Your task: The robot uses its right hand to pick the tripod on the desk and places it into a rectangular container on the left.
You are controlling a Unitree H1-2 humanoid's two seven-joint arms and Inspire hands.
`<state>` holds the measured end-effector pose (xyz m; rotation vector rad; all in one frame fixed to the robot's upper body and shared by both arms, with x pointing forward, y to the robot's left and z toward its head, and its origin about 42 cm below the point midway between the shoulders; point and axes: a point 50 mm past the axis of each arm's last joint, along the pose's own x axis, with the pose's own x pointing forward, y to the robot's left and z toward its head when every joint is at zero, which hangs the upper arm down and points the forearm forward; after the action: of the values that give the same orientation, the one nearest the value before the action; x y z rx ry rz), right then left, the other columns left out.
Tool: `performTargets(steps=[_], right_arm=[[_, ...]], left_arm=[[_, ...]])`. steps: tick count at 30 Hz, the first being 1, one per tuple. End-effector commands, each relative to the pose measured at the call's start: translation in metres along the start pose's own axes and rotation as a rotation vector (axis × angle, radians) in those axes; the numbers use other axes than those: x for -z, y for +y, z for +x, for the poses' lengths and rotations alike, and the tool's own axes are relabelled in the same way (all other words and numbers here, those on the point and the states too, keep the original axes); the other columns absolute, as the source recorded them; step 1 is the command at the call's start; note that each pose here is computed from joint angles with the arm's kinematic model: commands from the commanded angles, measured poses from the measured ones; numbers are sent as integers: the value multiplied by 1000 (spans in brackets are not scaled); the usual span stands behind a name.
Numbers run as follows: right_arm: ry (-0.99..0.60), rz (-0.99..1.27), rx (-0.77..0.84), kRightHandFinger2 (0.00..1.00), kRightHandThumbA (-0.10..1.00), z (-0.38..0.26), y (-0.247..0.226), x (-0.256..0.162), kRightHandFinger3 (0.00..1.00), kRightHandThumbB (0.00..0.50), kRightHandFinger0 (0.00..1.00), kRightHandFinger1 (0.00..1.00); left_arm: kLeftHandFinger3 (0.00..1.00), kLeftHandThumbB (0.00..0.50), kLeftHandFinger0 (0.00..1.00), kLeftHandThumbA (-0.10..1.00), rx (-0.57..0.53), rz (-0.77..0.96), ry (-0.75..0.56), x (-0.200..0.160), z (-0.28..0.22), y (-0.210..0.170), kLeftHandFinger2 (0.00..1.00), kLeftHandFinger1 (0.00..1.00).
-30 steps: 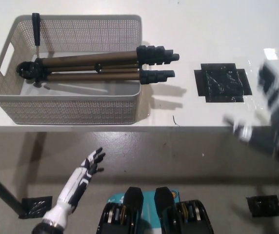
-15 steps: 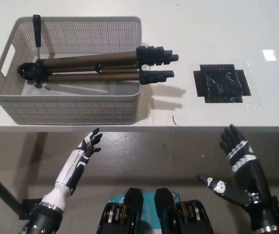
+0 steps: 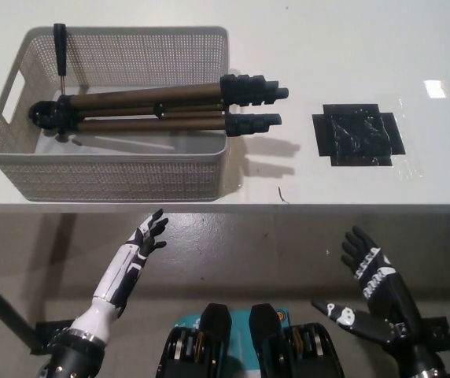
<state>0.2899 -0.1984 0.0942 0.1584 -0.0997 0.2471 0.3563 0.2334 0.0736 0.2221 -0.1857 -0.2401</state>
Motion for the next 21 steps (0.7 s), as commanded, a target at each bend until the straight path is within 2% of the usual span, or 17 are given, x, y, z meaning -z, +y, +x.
performTargets(steps=[1, 6, 13, 17, 21], right_arm=[[-19, -15, -45, 1000, 959, 5, 8, -4, 1000, 127, 1000, 1000], [-25, -37, -67, 1000, 997, 6, 17, -3, 1000, 95, 1000, 1000], [-40, -54, -67, 1000, 1000, 2, 24, -1, 1000, 116, 1000, 1000], [-47, -69, -61, 1000, 1000, 3, 22, -1, 1000, 92, 1000, 1000], [-52, -87, -56, 1000, 1000, 5, 21, -1, 1000, 98, 1000, 1000]], left_arm=[[1000, 500, 927, 1000, -20, 1, -59, -8, 0, 1, 1000, 1000], [1000, 500, 912, 1000, -25, 8, -67, -10, -2, 5, 1000, 1000], [1000, 500, 895, 1000, -32, 2, -65, -9, -9, 3, 1000, 1000], [1000, 500, 899, 1000, -35, -6, -60, -7, -11, 3, 1000, 1000], [1000, 500, 890, 1000, -28, -1, -58, -7, -11, 3, 1000, 1000]])
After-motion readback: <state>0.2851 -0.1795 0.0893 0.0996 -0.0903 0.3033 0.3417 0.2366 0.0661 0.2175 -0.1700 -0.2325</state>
